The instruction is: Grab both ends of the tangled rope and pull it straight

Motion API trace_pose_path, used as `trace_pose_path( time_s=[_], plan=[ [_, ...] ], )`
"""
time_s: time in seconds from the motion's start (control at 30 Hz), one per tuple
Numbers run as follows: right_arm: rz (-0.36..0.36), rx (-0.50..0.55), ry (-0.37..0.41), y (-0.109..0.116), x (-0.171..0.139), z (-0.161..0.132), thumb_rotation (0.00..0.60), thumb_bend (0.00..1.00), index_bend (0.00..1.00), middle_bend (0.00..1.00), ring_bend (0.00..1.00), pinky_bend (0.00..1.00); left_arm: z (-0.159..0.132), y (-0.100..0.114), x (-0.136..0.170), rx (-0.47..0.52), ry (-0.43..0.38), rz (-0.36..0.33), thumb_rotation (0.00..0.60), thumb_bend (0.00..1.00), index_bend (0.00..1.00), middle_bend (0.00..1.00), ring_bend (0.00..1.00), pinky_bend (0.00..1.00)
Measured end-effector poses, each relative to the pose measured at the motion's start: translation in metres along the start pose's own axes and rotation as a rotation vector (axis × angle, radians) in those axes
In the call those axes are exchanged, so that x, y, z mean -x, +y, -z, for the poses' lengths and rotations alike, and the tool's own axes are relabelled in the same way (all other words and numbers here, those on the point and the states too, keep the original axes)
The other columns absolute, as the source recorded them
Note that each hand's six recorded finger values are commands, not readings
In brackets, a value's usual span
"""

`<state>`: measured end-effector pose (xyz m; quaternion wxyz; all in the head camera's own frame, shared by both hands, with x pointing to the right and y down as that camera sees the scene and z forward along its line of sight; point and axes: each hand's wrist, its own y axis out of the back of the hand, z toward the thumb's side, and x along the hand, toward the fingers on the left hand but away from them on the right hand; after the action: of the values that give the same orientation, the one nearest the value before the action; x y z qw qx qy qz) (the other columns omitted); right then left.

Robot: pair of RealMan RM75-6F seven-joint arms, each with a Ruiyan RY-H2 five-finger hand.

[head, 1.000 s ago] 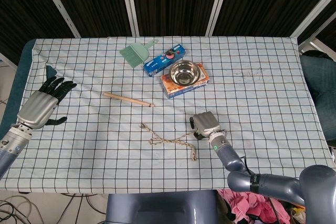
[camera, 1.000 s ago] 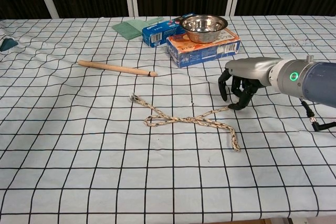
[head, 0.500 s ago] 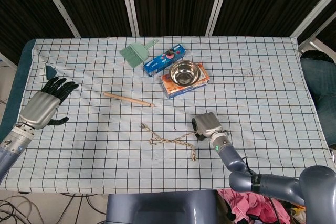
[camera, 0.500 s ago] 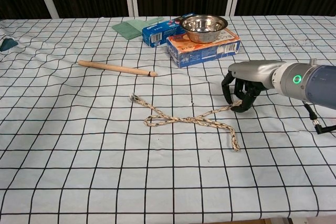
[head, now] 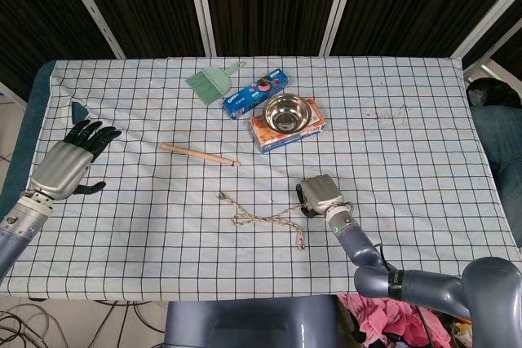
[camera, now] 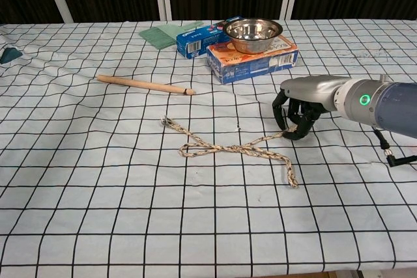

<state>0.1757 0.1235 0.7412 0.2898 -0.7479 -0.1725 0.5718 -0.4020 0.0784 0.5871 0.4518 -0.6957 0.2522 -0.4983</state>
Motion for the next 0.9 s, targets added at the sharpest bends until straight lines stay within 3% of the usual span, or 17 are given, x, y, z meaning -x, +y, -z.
trace_pose_path(
  time_s=[0.9],
  plan=[
    [-0.025,-0.022,0.007,-0.0052,0.0027,-0.0012,0.600,0.36,0.59,0.83,1.00,0.90,-0.0007,0.0006,0.0006,-0.011,-0.002,0.000,0.600,0.15,0.09,0.09,0.00,0.03]
  ],
)
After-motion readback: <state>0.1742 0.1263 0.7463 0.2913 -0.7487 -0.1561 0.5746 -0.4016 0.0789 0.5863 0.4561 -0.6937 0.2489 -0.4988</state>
